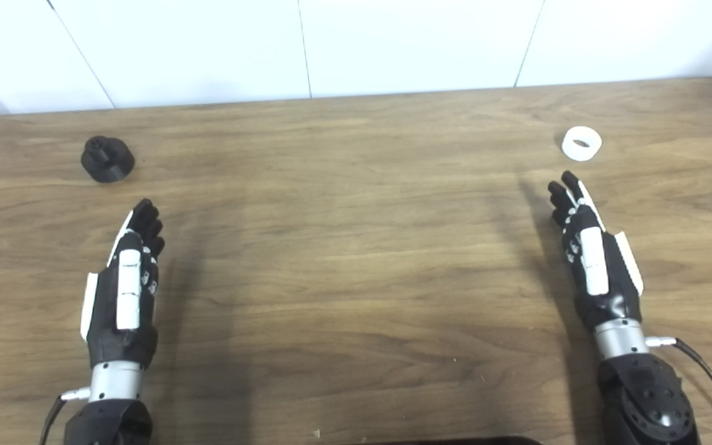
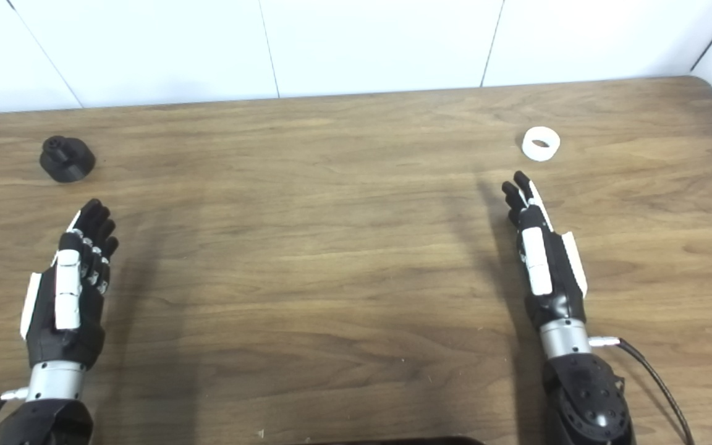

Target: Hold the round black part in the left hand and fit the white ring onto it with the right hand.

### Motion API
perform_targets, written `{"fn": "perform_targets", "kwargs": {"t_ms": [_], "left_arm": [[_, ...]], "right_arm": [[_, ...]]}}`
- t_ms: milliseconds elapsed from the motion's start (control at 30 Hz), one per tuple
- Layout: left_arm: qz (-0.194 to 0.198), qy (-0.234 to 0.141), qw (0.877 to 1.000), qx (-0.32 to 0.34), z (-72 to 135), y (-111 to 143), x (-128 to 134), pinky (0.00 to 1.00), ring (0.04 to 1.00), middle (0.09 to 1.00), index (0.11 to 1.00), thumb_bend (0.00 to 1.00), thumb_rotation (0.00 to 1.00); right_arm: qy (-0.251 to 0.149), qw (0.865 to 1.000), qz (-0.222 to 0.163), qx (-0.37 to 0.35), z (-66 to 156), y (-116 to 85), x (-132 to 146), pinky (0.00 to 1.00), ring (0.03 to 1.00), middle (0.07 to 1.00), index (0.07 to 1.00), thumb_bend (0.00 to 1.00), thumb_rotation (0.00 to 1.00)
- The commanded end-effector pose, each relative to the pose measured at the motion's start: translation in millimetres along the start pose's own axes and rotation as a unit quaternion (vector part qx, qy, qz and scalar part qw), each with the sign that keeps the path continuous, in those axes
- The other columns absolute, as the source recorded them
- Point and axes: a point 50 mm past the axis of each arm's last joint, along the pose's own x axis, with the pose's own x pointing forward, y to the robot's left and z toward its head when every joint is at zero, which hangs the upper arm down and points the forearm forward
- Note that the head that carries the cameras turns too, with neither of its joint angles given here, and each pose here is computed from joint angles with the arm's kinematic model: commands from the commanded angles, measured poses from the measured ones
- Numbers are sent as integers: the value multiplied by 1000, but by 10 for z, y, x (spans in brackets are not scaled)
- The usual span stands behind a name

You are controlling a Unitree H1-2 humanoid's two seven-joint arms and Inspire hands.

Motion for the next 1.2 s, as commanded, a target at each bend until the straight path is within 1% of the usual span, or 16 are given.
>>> {"fn": "perform_targets", "kwargs": {"t_ms": [0, 200, 333, 500, 600, 633, 800, 933, 1067, 1167], "left_arm": [[3, 7, 1000, 12, 3, 77, -175, 987, 976, 959, 937, 583, 838], [0, 6, 1000, 13, 7, 83, -179, 998, 976, 960, 940, 582, 845], [1, 6, 1000, 14, 8, 82, -183, 994, 975, 954, 936, 581, 843], [2, 7, 1000, 9, 3, 56, -195, 989, 974, 953, 934, 587, 839], [2, 8, 1000, 8, -18, 26, -203, 989, 973, 956, 938, 568, 846], [2, 8, 1000, 7, -26, 15, -207, 986, 971, 955, 937, 541, 853], [3, 8, 1000, 16, -79, -55, -230, 982, 965, 951, 932, 479, 883], [6, 8, 1000, 19, -145, -139, -257, 972, 961, 948, 927, 467, 885], [2, 9, 1000, 15, -212, -213, -272, 994, 978, 957, 939, 460, 892], [-3, 10, 1000, 18, -255, -243, -272, 999, 983, 962, 946, 487, 891]], "right_arm": [[-11, 1000, 1, 7, -13, 23, -40, 988, 956, 935, 964, 588, 1000], [-9, 1000, -2, 4, -6, 29, -42, 980, 954, 929, 958, 598, 1000], [-10, 1000, -2, 4, -10, 27, -48, 968, 951, 931, 959, 585, 1000], [-5, 1000, -3, 5, -21, -1, -57, 983, 952, 929, 959, 603, 1000], [-4, 1000, -4, 4, -34, -29, -60, 977, 948, 925, 955, 610, 1000], [-4, 1000, -3, 5, -38, -39, -59, 977, 947, 925, 956, 606, 1000], [-2, 1000, 1, 6, -93, -120, -71, 993, 953, 929, 960, 594, 1000], [-10, 1000, 10, 13, -168, -226, -73, 1000, 969, 943, 981, 573, 1000], [-7, 1000, 13, 22, -233, -311, -67, 1000, 972, 946, 982, 591, 1000], [1, 1000, 12, 27, -259, -346, -70, 1000, 981, 950, 990, 610, 1000]]}}
